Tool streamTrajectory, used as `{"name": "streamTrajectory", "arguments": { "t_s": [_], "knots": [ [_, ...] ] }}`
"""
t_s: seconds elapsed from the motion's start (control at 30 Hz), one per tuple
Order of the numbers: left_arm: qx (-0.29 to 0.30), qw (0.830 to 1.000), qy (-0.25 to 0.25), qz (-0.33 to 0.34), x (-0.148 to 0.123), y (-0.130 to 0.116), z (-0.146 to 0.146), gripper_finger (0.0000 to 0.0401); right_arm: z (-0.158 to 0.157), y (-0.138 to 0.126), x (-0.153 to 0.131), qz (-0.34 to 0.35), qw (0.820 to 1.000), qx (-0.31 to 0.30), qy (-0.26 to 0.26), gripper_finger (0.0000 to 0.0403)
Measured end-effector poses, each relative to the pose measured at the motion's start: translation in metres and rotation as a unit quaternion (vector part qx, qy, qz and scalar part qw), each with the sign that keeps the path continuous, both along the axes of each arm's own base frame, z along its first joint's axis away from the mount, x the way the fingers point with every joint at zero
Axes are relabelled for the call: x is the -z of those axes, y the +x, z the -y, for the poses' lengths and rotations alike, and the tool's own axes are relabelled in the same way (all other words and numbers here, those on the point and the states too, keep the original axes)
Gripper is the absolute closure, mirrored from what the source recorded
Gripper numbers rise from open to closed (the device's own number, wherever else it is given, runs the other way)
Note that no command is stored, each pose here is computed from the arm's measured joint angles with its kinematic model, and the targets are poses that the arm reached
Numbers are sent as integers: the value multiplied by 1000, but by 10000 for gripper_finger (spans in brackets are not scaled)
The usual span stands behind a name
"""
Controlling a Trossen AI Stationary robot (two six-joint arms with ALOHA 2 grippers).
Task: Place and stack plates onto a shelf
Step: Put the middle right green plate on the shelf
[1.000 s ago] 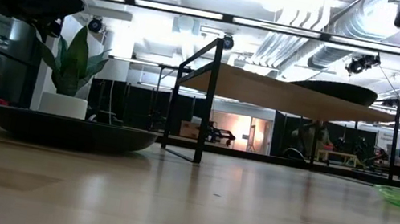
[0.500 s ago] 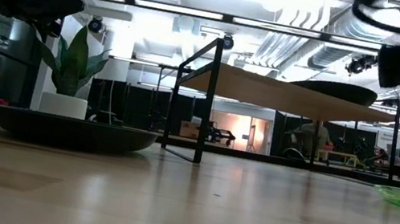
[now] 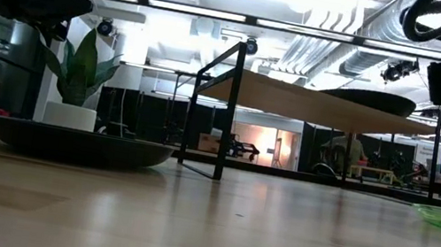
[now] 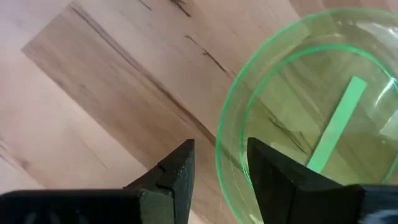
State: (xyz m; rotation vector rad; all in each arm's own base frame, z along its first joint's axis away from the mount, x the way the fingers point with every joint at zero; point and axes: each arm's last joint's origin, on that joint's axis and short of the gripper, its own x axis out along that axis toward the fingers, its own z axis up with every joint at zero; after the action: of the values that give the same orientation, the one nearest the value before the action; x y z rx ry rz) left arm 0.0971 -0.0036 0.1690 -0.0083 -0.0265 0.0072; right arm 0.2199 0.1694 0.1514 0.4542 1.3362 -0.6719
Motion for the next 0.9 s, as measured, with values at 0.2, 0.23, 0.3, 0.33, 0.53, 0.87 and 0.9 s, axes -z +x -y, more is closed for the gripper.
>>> {"name": "streamTrajectory", "arguments": {
  "t_s": [0.2, 0.23, 0.3, 0.33, 0.53, 0.87, 0.9],
  "knots": [
    [0, 1000, 0, 0, 0, 0, 0, 398, 4, -7, 7, -12, 999, 34, -5, 274],
    [0, 1000, 0, 0, 0, 0, 0, 398, 4, -7, 7, -12, 999, 35, -4, 274],
    [0, 1000, 0, 0, 0, 0, 0, 398, 4, -7, 7, -10, 999, 35, -5, 274],
    [0, 1000, 0, 0, 0, 0, 0, 398, 4, -7, 7, -8, 999, 37, -7, 274],
    [0, 1000, 0, 0, 0, 0, 0, 398, 5, -7, 7, -5, 999, 50, -14, 310],
    [0, 1000, 0, 0, 0, 0, 0, 398, 5, -8, 7, -5, 998, 58, -15, 363],
    [0, 1000, 0, 0, 0, 0, 0, 398, 5, -8, 7, -5, 998, 59, -15, 364]
  ]
}}
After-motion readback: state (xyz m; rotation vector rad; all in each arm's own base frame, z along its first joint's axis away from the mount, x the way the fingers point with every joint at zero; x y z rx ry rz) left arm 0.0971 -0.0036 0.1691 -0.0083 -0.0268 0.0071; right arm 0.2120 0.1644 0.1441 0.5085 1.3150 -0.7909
